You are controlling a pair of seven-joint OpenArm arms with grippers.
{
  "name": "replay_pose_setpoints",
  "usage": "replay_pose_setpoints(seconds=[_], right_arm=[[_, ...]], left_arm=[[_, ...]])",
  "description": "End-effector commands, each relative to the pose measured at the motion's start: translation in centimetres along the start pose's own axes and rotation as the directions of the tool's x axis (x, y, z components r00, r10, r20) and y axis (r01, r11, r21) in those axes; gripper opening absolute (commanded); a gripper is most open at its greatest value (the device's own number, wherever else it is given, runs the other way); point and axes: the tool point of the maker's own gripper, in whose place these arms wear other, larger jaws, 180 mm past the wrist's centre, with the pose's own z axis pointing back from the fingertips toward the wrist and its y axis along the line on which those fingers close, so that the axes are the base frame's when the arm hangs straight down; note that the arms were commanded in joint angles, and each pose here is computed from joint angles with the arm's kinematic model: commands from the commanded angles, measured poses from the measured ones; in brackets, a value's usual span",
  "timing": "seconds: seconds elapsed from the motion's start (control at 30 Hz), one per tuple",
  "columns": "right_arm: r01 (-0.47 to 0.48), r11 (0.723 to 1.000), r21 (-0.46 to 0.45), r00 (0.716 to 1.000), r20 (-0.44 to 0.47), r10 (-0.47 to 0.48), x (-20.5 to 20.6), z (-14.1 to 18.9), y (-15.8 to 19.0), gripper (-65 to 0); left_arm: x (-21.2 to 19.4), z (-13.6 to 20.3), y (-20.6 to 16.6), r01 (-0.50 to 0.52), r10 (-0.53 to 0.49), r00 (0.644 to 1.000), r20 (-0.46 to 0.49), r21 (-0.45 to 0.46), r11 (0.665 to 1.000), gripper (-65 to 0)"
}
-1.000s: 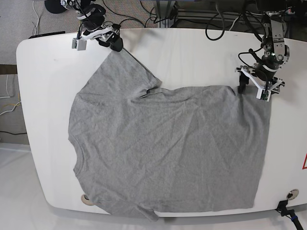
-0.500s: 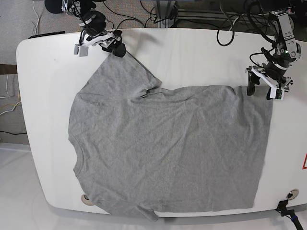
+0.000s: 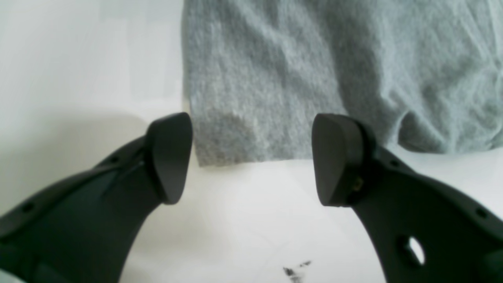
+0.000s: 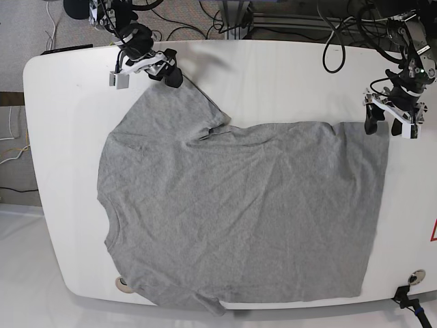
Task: Fold the T-shirt properly
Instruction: 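Grasp the sleeve edge of the shirt with the right gripper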
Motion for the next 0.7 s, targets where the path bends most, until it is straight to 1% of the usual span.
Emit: replay_pose_setpoints(seconds=[0.0,0.13,0.2,0.47,0.57,0.63,0.67], right_arm=[[0.008,1.000,0.013,1.000,-0.006,-0.008,-0.2,-0.2,0.1,-29.0],[0.018,0.999,0.026,0.999,-0.036,-0.017,-0.9,-1.4,0.2,-29.2],[0.029,0.999,0.036,0.999,-0.032,-0.027,-0.9,-1.8,0.6,-29.2],[0.038,0.999,0.028,0.999,-0.025,-0.038,-0.8,-1.8,0.4,-29.5],[0.034,0.999,0.027,0.999,-0.022,-0.034,-0.6,-1.7,0.3,-29.5],[0.037,0.999,0.011,0.999,-0.002,-0.037,0.0,-1.4,-0.3,-29.8],[0.043,0.999,-0.001,0.999,0.011,-0.043,0.4,-1.2,-0.7,-31.2]], left_arm=[[2.1,0.6,1.1,0.003,-0.005,0.998,0.063,0.019,1.000,-19.9],[2.0,0.6,1.1,0.001,-0.002,0.998,0.064,0.020,1.000,-19.9],[2.0,0.6,1.1,0.001,-0.002,0.998,0.062,0.020,1.000,-19.9],[1.9,0.6,1.2,-0.002,0.001,0.998,0.060,0.021,1.000,-19.9],[1.0,0.5,1.4,-0.020,0.019,0.999,0.041,0.023,1.000,-19.9],[1.0,0.4,1.5,-0.022,0.021,0.999,0.039,0.024,0.999,-19.9],[0.9,0.4,1.5,-0.023,0.022,0.999,0.039,0.023,0.999,-19.9]])
